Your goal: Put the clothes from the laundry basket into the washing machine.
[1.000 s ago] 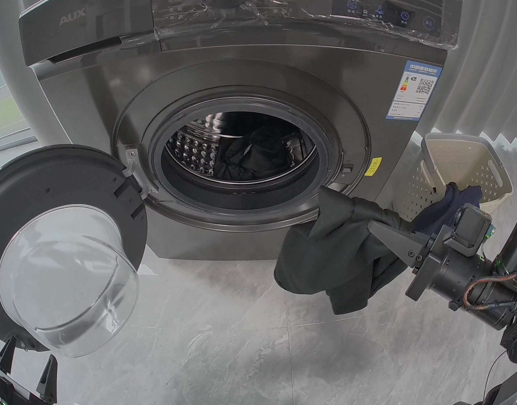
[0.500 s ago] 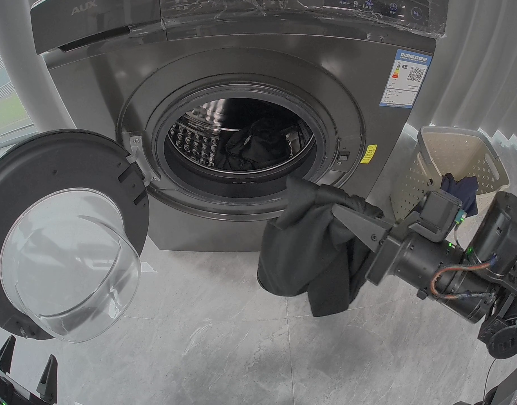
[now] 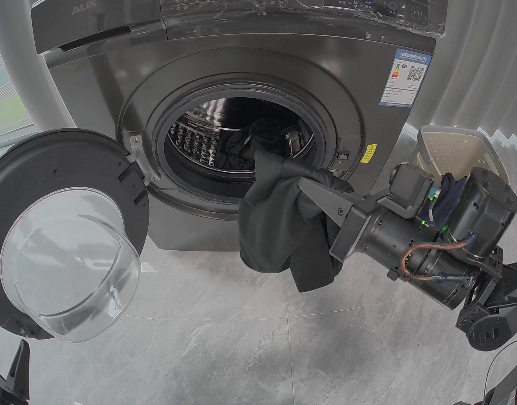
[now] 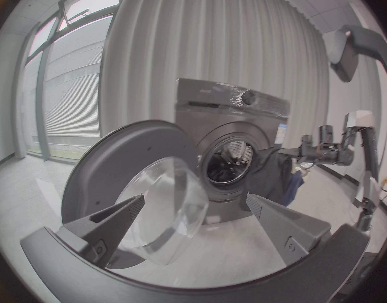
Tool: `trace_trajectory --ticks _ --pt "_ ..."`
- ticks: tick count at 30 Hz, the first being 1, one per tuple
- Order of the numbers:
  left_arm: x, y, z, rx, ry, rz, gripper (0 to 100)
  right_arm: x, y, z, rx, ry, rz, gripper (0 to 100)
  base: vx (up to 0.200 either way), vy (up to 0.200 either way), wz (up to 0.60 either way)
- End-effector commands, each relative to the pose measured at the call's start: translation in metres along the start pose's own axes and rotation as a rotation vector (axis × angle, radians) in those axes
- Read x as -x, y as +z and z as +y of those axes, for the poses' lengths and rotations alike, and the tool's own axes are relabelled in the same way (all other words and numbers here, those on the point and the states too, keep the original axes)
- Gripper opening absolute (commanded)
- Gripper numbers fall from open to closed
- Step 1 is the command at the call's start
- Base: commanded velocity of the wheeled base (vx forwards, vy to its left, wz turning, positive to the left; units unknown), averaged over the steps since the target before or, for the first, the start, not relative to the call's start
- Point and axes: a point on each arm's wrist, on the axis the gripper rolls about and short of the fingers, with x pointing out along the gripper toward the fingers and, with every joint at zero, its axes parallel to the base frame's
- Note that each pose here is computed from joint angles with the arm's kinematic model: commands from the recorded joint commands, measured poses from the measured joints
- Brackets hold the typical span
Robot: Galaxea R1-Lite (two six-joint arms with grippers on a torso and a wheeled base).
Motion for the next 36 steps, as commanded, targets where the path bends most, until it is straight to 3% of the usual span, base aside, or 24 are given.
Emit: trace_trajectory --ticks 1,6,12,16,20,24,29,36 --pt "-0.024 -0.025 -0.003 0.055 -0.289 0.286 100 -0.024 0.001 0.007 -0.006 0.021 -0.038 0 0.0 0.0 0.0" --pt "-0.04 -0.018 -0.005 0.102 -0.436 0.372 100 -0.031 0.003 0.011 -0.01 0.025 -0.056 0 0.0 0.0 0.0" --pt "-0.099 0.006 -0.003 0.081 -0.508 0.377 100 -0.044 -0.006 0.009 -0.019 0.025 -0.057 0 0.0 0.0 0.0" --pt "-0.141 0.012 -0.013 0.086 -0.604 0.384 100 -0.046 -0.004 0.008 -0.018 0.017 -0.075 0 0.0 0.0 0.0" --pt "-0.163 0.002 -0.027 0.093 -0.671 0.465 100 -0.043 -0.003 0.006 -0.016 0.004 -0.076 0 0.0 0.0 0.0" --pt "-0.186 -0.008 -0.05 0.098 -0.731 0.541 100 -0.039 0.0 0.005 -0.015 0.001 -0.081 0 0.0 0.0 0.0" --pt "-0.218 -0.018 -0.067 0.123 -0.758 0.519 100 -0.038 0.004 0.006 -0.017 0.005 -0.09 0 0.0 0.0 0.0" --pt "-0.251 -0.041 -0.078 0.116 -0.716 0.478 100 -0.04 0.006 0.008 -0.017 0.017 -0.099 0 0.0 0.0 0.0"
